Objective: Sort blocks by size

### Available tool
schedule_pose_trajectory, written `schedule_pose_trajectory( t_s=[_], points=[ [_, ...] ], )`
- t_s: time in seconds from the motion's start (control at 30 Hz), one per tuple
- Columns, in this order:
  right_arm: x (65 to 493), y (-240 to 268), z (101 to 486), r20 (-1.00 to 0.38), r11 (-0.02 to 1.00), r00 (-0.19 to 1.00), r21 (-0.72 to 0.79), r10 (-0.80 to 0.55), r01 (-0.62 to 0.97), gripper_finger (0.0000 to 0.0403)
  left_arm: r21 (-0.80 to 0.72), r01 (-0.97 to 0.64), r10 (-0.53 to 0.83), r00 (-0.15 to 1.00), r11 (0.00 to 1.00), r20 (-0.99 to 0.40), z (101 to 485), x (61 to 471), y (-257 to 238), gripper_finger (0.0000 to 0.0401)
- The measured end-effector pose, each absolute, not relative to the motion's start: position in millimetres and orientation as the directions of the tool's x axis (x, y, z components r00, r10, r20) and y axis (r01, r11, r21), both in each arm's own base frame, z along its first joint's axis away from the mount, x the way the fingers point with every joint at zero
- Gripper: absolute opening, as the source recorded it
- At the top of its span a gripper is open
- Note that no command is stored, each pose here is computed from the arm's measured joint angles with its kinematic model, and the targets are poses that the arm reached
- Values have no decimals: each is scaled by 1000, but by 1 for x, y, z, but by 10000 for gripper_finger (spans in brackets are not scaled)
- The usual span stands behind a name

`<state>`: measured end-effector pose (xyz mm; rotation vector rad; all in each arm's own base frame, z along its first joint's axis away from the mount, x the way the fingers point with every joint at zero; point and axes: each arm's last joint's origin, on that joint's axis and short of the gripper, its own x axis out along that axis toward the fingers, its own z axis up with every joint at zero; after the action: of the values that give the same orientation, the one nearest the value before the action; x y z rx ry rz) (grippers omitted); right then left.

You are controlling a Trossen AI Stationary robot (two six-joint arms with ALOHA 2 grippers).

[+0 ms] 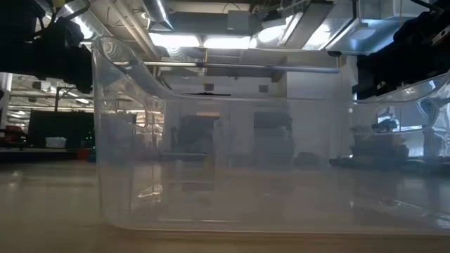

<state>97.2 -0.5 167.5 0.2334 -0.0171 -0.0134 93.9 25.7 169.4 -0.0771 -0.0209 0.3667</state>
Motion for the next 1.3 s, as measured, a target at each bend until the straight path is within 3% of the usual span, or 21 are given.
schedule_pose_trajectory(
  t_s=[0.73, 0.9, 1.1, 1.3],
  points=[
    [97, 0, 168, 15, 973, 1000, 231, -15, 11, 10, -46, -360, 361, 933, 932, 15, 170, 94, 26, 1],
    [97, 0, 167, 15, 973, 1000, 231, -15, 11, 10, 65, -371, 361, 924, 926, 130, 181, 93, 26, 1],
    [97, -1, 169, 37, 973, 999, 232, -23, 14, 10, -4, -369, 357, 896, 929, 265, 194, 90, 25, 1],
    [97, -1, 173, 75, 935, 997, 354, -25, -4, 10, -46, -562, 554, 793, 826, 254, 194, 87, 31, 1]
  ],
)
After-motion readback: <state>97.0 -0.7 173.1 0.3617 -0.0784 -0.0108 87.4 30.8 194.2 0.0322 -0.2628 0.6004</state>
